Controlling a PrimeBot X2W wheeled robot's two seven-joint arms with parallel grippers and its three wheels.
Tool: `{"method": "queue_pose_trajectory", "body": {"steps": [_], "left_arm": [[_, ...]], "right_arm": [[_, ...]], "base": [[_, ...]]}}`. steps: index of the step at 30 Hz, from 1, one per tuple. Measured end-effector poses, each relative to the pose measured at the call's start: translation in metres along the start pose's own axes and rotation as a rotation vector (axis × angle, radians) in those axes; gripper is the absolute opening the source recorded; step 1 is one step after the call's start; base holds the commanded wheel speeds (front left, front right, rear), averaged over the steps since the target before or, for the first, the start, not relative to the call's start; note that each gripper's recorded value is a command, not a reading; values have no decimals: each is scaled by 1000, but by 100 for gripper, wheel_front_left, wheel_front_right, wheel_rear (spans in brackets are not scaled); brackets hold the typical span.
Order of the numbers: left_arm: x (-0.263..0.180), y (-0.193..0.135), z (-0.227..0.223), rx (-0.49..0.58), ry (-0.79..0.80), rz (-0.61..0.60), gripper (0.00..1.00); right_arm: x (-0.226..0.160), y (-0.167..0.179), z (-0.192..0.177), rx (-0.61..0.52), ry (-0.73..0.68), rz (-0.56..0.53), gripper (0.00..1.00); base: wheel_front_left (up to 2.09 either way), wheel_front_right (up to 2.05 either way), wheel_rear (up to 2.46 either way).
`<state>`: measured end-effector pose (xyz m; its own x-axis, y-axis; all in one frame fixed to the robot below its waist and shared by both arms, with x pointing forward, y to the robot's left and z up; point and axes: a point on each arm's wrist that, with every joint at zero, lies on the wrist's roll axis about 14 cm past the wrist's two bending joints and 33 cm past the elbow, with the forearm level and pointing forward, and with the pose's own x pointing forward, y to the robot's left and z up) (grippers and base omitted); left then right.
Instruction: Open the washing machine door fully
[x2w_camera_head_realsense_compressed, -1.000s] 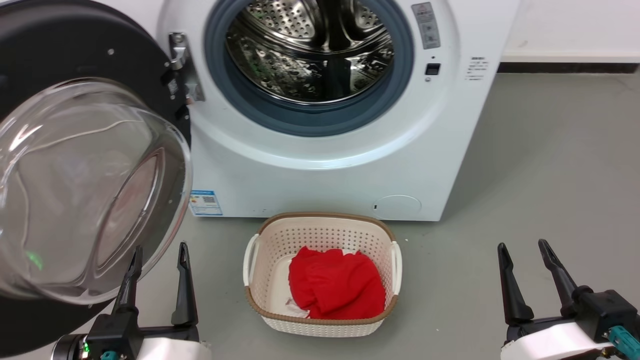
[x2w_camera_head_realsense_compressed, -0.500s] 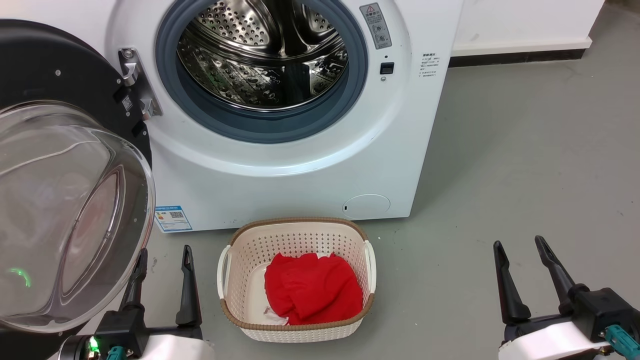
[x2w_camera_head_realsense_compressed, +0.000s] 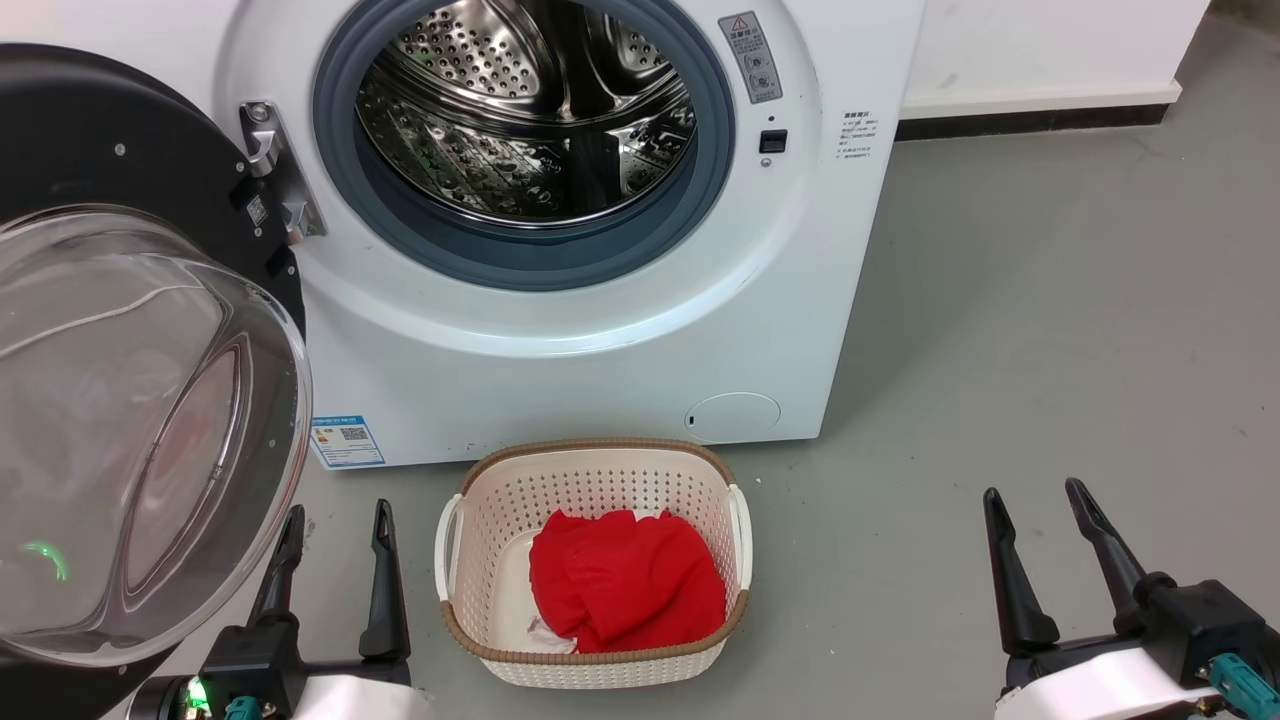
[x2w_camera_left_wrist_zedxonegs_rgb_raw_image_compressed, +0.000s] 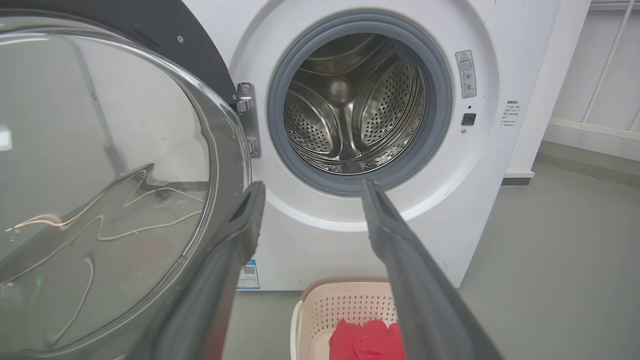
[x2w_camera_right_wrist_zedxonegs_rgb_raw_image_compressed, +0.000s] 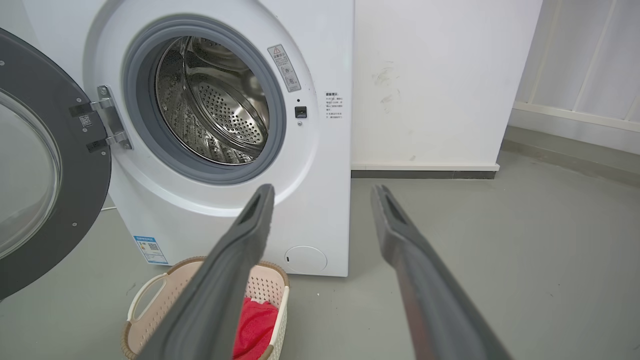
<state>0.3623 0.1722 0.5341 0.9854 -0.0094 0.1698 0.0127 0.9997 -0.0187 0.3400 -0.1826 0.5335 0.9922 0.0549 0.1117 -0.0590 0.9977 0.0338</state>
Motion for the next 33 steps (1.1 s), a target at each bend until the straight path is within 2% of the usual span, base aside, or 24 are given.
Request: {"method": "queue_pose_trajectory", "body": {"steps": [6,7,12,33], "left_arm": [[-2,0,-1,6,5,-2,100],[-2,-1,-2,6,8,-4,0],[-10,0,-23,-14,84,4,0],[-8,15,-41,-411,178,103,0]], "right_arm": [[-1,0,-2,4,6,1,100],[-1,1,-3,6,9,1,0],[-8,0,-20,29,63,-4,0],[-1,-9,-31,436,84,-70,0]], "base": [[0,0,0],[0,0,0],[0,0,0],[0,0,0]]}}
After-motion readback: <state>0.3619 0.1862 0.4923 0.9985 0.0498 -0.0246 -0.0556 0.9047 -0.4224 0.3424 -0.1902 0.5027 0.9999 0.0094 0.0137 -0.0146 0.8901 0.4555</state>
